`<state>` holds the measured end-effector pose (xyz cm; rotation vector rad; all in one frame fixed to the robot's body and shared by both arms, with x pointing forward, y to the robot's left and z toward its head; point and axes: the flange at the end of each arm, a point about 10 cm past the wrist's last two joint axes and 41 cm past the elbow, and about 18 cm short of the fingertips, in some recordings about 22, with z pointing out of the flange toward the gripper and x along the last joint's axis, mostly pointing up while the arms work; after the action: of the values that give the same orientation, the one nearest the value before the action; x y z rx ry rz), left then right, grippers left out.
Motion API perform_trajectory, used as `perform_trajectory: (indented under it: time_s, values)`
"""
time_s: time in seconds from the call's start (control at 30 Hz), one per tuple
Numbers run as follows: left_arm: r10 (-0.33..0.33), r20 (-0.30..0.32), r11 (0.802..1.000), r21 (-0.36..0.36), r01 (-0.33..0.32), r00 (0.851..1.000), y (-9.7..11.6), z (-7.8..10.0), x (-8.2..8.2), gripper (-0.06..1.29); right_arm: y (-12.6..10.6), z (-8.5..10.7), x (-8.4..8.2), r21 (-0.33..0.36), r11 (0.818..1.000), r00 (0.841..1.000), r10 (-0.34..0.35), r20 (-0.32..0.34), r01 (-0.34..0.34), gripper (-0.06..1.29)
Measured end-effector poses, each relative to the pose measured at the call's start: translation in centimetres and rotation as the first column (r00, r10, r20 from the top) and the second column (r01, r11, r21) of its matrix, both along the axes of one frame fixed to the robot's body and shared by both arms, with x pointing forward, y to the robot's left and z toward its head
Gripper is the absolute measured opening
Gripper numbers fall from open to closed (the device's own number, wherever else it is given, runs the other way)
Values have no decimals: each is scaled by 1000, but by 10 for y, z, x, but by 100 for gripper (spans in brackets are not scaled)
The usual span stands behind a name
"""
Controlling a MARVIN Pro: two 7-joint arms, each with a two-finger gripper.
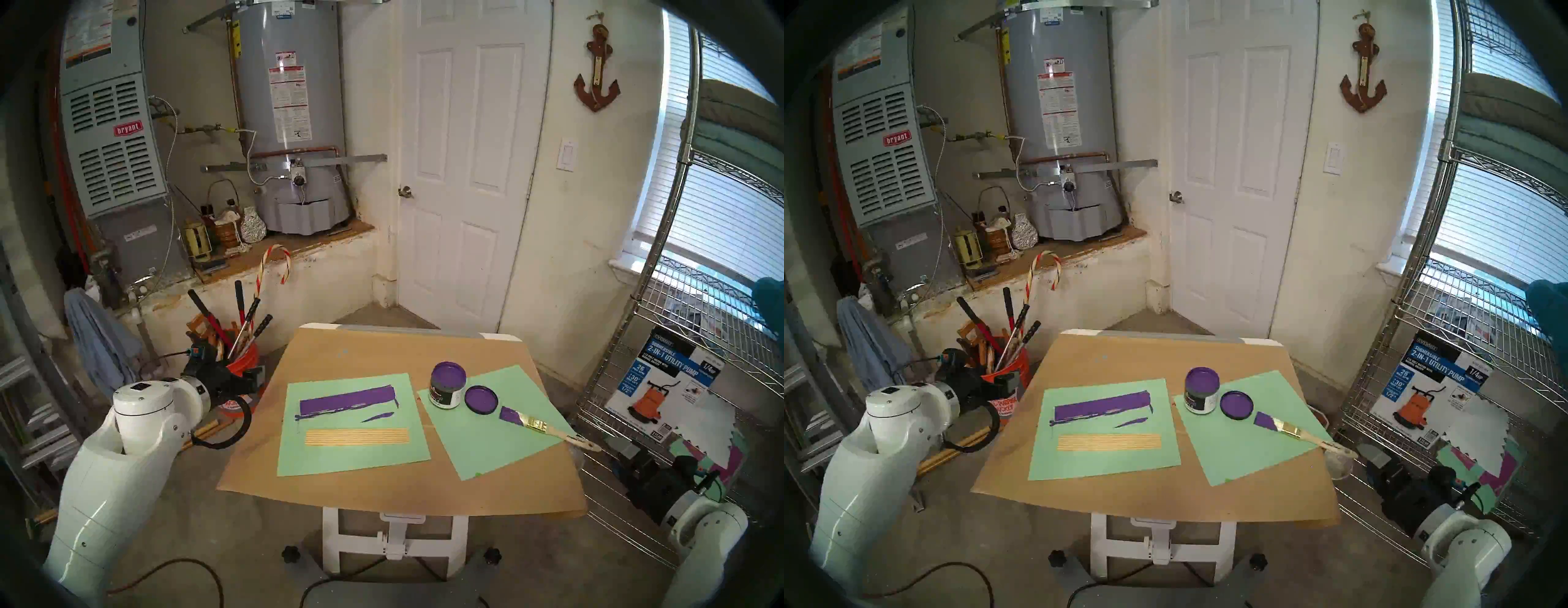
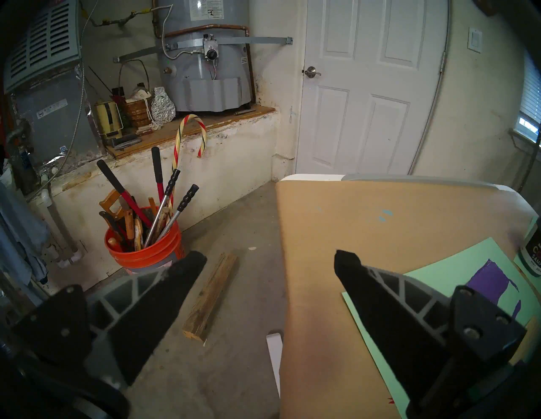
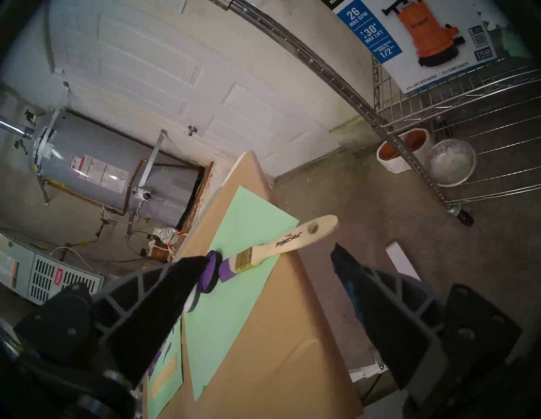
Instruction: Pick up brush, dip the brush into paint, and paint the wood
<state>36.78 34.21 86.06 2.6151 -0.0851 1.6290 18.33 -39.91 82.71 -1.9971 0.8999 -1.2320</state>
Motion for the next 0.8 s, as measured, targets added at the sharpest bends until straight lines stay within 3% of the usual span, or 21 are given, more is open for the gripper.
perform_trajectory:
  time_s: [0.8]
  values:
    - [0, 0, 1000, 0, 0, 1000, 0, 0, 0, 126, 1, 3, 2, -3, 1000, 1000, 5, 2, -5, 120]
